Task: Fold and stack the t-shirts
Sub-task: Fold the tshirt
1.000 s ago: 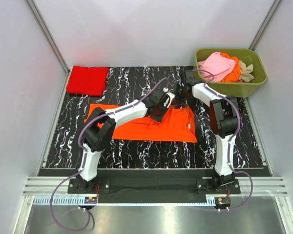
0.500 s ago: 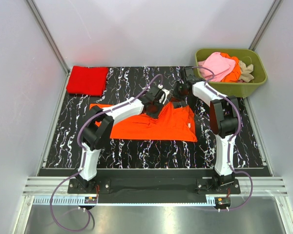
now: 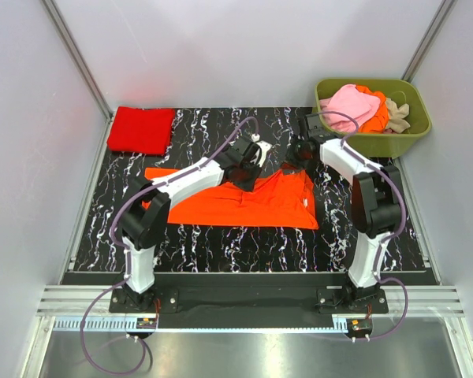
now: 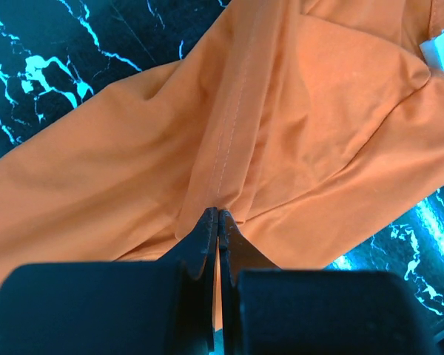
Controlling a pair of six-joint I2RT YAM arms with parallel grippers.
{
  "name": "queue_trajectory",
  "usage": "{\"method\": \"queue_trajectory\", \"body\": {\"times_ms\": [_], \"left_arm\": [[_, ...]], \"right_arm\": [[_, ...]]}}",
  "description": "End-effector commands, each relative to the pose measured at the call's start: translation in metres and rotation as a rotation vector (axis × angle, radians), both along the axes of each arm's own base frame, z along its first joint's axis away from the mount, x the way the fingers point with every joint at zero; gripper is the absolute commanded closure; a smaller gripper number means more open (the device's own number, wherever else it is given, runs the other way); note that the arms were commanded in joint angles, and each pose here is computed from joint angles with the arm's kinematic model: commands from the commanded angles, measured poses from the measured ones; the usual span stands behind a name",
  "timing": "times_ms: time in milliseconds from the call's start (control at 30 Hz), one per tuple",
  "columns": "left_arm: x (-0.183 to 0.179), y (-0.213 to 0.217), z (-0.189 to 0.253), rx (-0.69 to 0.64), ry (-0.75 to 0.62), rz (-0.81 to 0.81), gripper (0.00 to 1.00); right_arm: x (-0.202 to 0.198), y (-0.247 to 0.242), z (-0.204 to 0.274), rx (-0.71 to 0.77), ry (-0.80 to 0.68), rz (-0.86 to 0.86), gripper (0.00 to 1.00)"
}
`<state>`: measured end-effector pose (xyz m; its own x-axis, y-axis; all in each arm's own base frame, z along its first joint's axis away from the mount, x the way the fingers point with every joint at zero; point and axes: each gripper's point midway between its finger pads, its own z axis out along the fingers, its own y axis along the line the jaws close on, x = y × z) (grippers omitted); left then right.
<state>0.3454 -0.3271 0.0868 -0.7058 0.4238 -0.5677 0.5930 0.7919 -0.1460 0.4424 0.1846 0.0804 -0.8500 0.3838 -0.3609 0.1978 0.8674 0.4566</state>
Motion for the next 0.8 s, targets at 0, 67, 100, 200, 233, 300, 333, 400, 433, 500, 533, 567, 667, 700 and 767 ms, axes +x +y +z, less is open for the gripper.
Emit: {"method": "queue_trajectory", "body": {"times_ms": [0,67,100,200,233,300,333,400,433,500,533,567,667,700,767], "left_arm": [[-0.002,0.004,0.019,-0.037,-0.024,-0.025,1.00],[-0.006,0.006,0.014,-0.032,-0.007,-0.034,1.00],[-0.006,0.006,0.015,-0.034,-0.005,-0.036,1.00],[-0.009,0.008,0.012,-0.026,0.004,-0.047,1.00],[-0.010,0.008,0.014,-0.025,0.004,-0.054,1.00],[-0.012,0.008,0.014,-0.022,0.006,-0.068,1.00],[-0.013,0.009,0.013,-0.018,0.012,-0.072,1.00],[-0.014,0.009,0.014,-0.016,0.010,-0.085,1.00],[-0.016,0.010,0.014,-0.010,0.014,-0.093,1.00],[-0.018,0.011,0.013,-0.006,0.021,-0.113,1.00],[-0.021,0.011,0.012,-0.005,0.033,-0.123,1.00],[-0.023,0.011,0.012,-0.005,0.040,-0.128,1.00],[-0.030,0.010,0.007,-0.010,0.069,-0.144,1.00],[-0.032,0.013,0.005,-0.005,0.077,-0.141,1.00],[-0.035,0.013,0.001,0.001,0.089,-0.148,1.00]], "right_arm": [[-0.003,-0.006,0.029,-0.001,-0.080,-0.043,1.00],[-0.014,-0.008,0.028,0.000,-0.075,-0.051,1.00],[-0.018,-0.009,0.027,0.009,-0.068,-0.060,1.00],[-0.035,-0.008,0.022,0.030,-0.068,-0.075,1.00],[-0.044,-0.009,0.019,0.032,-0.067,-0.080,1.00],[-0.058,-0.013,0.007,0.035,-0.043,-0.101,1.00],[-0.060,-0.013,0.012,0.047,-0.067,-0.103,1.00],[-0.070,-0.014,0.009,0.060,-0.070,-0.114,1.00],[-0.070,-0.011,0.012,0.080,-0.091,-0.109,1.00],[-0.078,-0.011,0.008,0.081,-0.085,-0.101,1.00],[-0.080,-0.013,0.010,0.076,-0.096,-0.106,1.00],[-0.083,-0.014,0.009,0.073,-0.094,-0.106,1.00],[-0.094,-0.014,0.007,0.076,-0.103,-0.108,1.00],[-0.098,-0.017,0.004,0.063,-0.103,-0.115,1.00],[-0.102,-0.019,-0.001,0.051,-0.093,-0.118,1.00]]}}
